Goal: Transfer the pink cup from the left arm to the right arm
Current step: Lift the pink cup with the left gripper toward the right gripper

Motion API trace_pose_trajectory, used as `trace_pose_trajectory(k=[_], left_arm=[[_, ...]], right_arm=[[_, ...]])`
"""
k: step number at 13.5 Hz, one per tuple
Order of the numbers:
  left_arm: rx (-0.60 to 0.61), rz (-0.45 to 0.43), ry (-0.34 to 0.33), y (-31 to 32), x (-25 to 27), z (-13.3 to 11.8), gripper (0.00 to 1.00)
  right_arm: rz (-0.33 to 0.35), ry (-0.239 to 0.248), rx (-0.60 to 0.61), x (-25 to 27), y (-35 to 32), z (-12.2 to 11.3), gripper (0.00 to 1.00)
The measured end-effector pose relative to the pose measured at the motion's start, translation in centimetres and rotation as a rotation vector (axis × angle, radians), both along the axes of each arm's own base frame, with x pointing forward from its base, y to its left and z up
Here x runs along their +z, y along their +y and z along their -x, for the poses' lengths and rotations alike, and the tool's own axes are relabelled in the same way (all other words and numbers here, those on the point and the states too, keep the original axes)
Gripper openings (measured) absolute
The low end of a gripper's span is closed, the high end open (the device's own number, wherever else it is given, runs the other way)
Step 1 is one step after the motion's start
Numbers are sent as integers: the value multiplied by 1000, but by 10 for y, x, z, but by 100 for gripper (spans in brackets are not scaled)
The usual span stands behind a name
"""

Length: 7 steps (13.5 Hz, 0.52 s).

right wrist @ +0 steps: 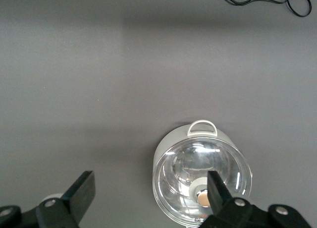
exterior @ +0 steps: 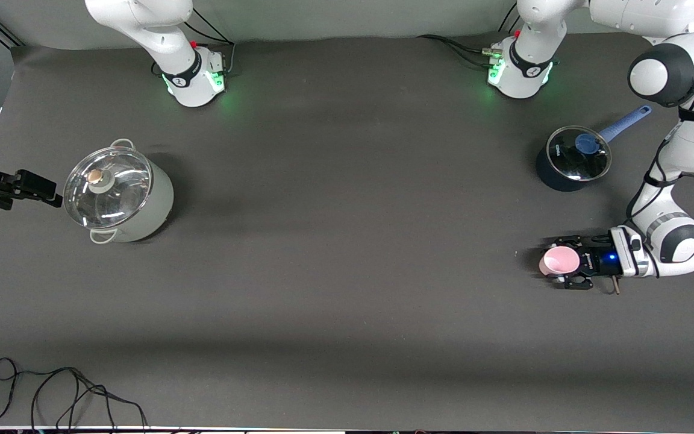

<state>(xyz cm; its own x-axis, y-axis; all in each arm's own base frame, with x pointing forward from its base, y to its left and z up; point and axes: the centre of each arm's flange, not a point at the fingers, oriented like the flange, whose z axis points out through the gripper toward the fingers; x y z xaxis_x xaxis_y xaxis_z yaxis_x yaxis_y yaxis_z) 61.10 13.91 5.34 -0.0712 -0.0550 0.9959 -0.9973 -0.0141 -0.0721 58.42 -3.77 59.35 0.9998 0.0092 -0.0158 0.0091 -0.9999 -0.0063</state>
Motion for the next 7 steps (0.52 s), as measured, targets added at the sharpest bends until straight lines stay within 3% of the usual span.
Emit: trace_pose_trajectory(k=[7], left_arm=[[-49, 72, -84, -139, 30, -48, 66]], right_arm=[[0, 0, -1, 0, 0, 0, 100]])
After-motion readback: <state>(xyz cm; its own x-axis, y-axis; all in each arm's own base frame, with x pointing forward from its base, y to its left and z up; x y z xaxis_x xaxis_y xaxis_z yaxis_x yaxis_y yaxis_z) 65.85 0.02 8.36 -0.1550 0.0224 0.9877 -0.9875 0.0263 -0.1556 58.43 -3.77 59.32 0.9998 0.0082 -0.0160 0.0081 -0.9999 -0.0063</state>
